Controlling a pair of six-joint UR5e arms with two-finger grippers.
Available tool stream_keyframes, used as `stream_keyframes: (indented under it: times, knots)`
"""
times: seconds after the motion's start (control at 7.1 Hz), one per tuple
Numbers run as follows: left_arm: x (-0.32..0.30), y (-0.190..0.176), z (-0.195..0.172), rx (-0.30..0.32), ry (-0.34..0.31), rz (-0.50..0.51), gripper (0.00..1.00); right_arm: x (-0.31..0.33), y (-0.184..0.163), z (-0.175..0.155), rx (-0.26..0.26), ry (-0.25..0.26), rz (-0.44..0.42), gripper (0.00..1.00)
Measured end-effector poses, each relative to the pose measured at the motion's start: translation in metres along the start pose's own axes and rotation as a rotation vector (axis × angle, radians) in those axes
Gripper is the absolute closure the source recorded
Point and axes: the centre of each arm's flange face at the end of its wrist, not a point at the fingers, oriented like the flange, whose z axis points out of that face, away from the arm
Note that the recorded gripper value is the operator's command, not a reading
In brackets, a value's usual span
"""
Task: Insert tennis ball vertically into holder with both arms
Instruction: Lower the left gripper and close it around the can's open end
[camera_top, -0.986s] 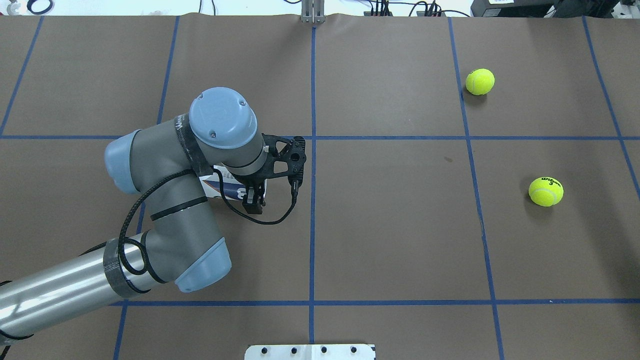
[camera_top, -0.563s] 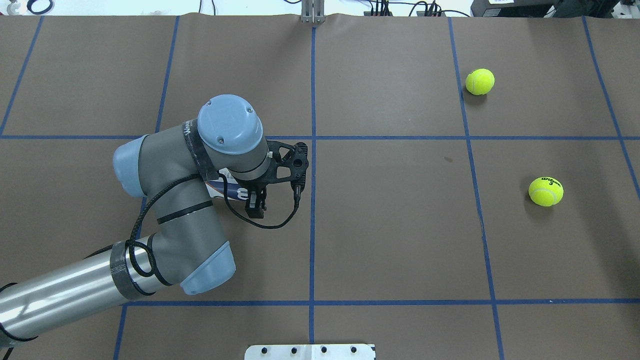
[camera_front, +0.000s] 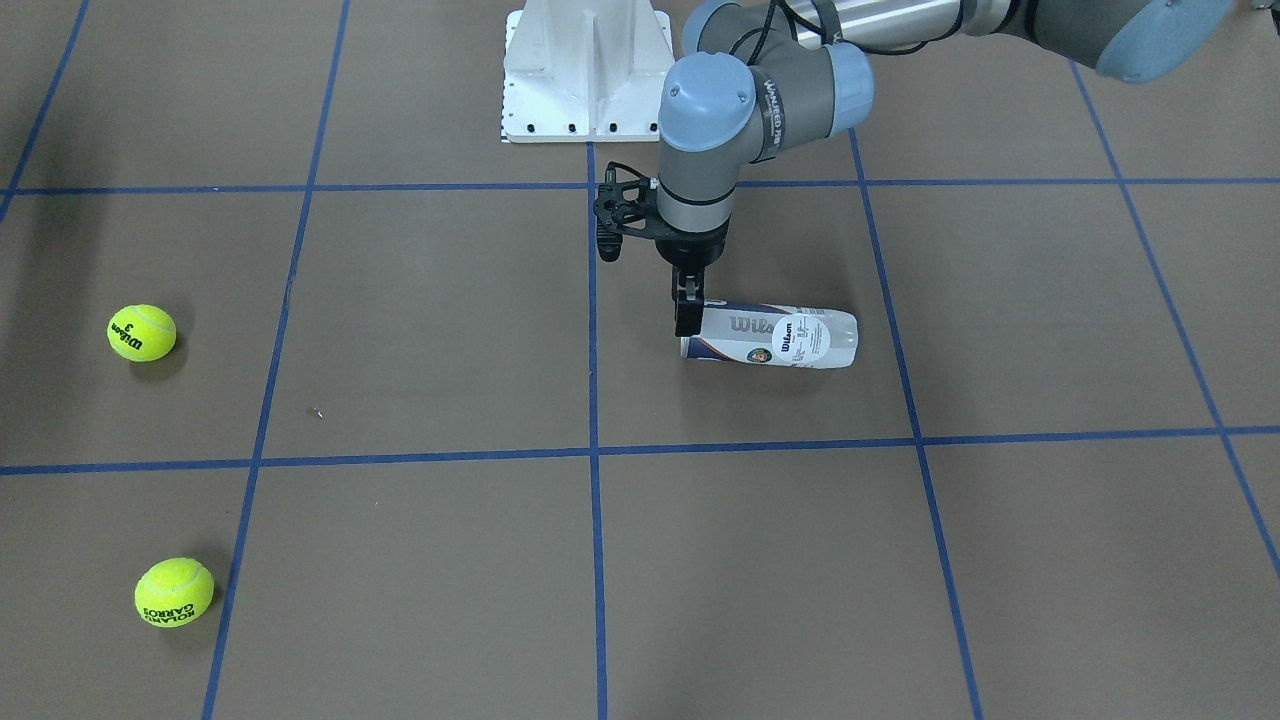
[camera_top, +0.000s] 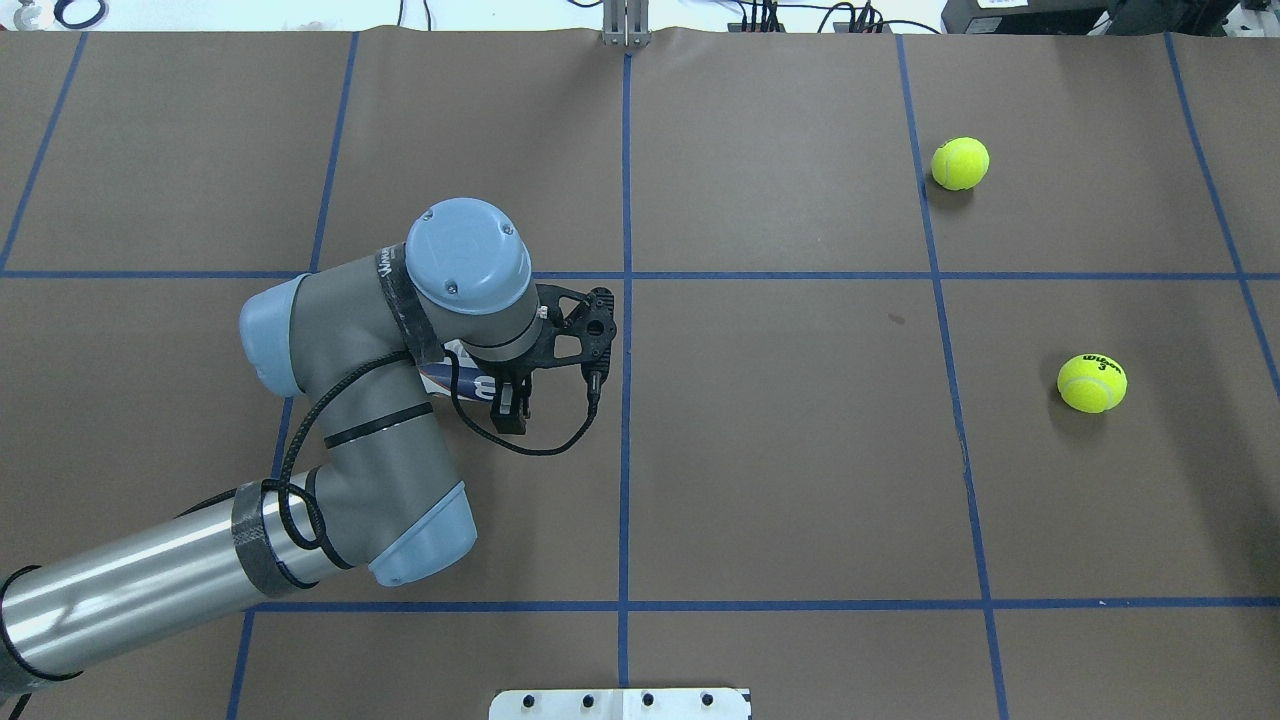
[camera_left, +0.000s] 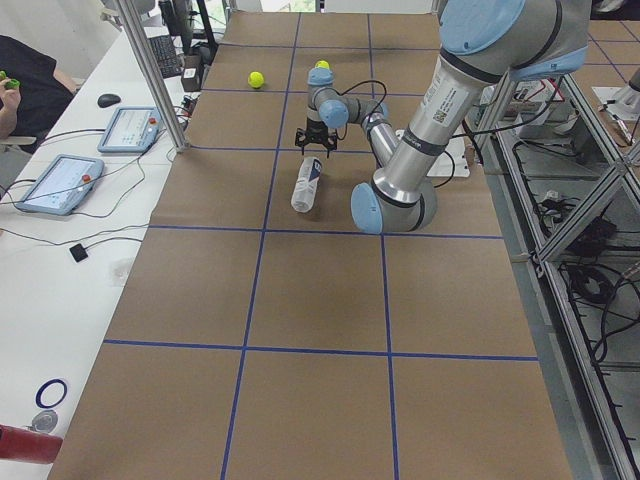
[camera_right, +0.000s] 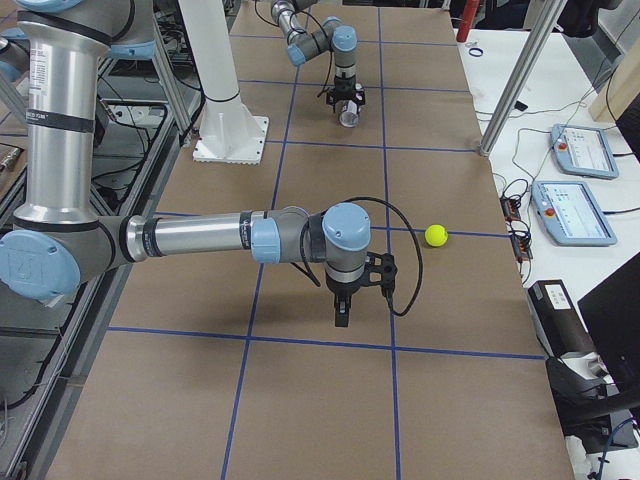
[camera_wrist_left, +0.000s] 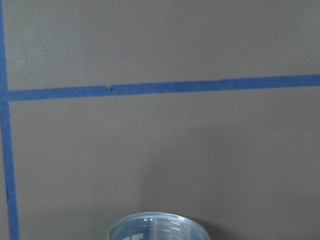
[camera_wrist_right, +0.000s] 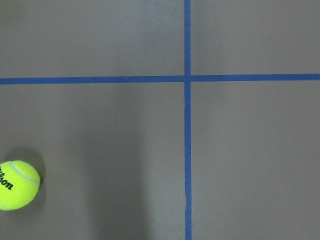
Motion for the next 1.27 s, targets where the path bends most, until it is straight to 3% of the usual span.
stream_keyframes:
  times: [1.27]
  knots:
    - [-0.009,0.005,0.04,-0.002,0.002,0.008,0.03,-0.002,-0.003,-0.001,0.004,0.0,-0.01,0.0]
